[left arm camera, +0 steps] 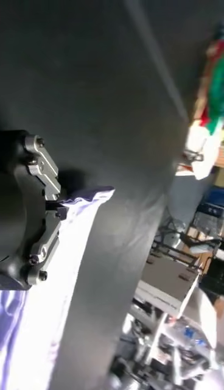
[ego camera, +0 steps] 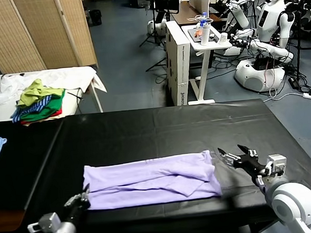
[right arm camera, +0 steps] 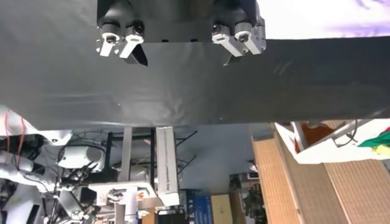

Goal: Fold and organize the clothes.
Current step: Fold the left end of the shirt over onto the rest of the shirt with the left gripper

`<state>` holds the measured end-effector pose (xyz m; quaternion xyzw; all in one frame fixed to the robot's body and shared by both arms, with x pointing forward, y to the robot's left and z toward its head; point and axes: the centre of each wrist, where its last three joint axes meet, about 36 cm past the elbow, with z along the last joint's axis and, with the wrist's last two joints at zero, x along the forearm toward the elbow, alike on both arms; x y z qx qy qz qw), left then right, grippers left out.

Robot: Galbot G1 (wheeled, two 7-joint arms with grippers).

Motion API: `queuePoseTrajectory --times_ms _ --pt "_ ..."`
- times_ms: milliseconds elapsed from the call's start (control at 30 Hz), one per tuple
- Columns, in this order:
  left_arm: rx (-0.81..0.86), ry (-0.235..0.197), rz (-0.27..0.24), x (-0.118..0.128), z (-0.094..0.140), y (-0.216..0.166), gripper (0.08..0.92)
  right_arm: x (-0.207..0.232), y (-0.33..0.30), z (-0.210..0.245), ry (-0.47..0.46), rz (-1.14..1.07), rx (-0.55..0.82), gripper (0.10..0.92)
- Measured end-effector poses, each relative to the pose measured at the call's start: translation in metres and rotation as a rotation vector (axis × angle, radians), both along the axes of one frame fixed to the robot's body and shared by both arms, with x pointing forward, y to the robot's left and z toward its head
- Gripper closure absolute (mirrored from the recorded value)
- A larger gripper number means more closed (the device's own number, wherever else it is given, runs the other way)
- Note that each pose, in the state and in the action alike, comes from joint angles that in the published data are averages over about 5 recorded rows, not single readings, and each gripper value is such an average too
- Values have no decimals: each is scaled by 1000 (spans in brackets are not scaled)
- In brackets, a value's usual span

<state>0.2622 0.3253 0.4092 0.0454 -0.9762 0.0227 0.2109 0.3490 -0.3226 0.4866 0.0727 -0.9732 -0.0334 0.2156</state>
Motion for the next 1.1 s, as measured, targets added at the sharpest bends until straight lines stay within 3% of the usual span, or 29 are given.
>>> queuePoseTrajectory --times_ms 267,433,600,733,900,1100 --pt "282 2 12 0 21 73 814 -3 1 -6 8 -7 10 115" --pt "320 -1 45 -1 36 83 814 -5 4 -10 13 -9 14 115" --pt "263 -30 36 -2 47 49 814 -7 2 -11 13 -18 10 115" --pt "114 -65 13 -5 55 3 814 -10 0 -14 22 -32 3 115" --pt "-92 -105 -43 -6 67 -50 814 -14 -3 -18 37 -48 -13 115" --pt "-242 -107 -119 -3 63 -96 814 -19 -4 -25 53 -63 -32 115"
